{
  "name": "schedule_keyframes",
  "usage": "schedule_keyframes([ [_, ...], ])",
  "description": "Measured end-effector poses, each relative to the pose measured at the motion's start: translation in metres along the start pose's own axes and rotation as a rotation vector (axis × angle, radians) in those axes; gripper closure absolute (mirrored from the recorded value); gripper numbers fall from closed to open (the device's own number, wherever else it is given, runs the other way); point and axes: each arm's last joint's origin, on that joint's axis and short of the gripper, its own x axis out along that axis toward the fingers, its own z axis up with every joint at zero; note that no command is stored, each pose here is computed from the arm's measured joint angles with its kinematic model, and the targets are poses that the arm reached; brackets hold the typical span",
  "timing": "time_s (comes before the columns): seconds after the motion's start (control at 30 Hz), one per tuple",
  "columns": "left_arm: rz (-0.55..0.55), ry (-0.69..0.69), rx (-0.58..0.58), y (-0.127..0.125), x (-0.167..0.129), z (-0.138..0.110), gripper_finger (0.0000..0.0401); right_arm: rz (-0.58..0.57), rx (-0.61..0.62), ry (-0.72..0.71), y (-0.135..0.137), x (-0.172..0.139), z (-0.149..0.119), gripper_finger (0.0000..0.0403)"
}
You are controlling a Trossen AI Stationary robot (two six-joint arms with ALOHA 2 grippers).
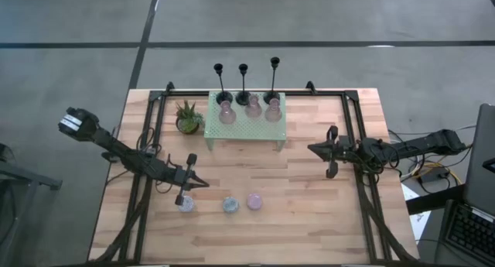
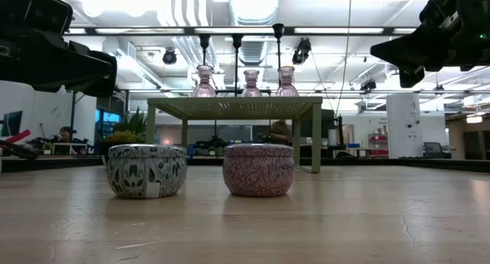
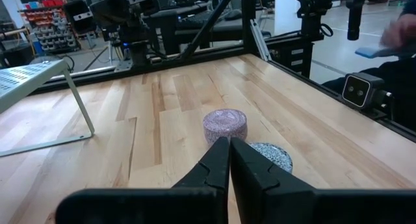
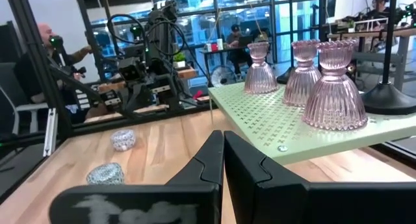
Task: Pick & Place candle stick holders
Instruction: Put the purple scented candle on the shelf aligned with the transparent pink candle holder
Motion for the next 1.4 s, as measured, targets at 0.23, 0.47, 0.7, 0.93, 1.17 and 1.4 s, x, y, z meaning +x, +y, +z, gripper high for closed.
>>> schedule_keyframes([
  [0.23, 0.000, 0.000, 0.000, 0.000, 0.000, 0.000, 0.0383, 0.001, 0.000, 0.000, 0.000, 0.000, 0.000, 0.0394],
  [0.47, 0.094, -0.024, -0.025, 0.003, 0.005, 0.009, 0.0385, 0.002, 0.000, 0.000, 0.000, 0.000, 0.000, 0.0394],
  [0.7, 0.115, -0.198, -0.319, 0.003, 0.029, 0.059, 0.0384, 0.002, 0.000, 0.000, 0.000, 0.000, 0.000, 0.0394],
  [0.93, 0.126, -0.342, -0.376, 0.002, 0.058, 0.117, 0.0384, 0.002, -0.001, 0.000, 0.000, 0.000, 0.000, 0.0394],
  [1.17, 0.198, -0.120, -0.430, 0.002, 0.106, 0.149, 0.0356, 0.001, -0.001, 0.000, 0.000, 0.000, 0.000, 0.0394],
  [1.4, 0.326, 0.273, -0.382, 0.001, 0.157, 0.172, 0.0240, 0.001, -0.001, 0.001, 0.000, 0.000, 0.000, 0.0394],
])
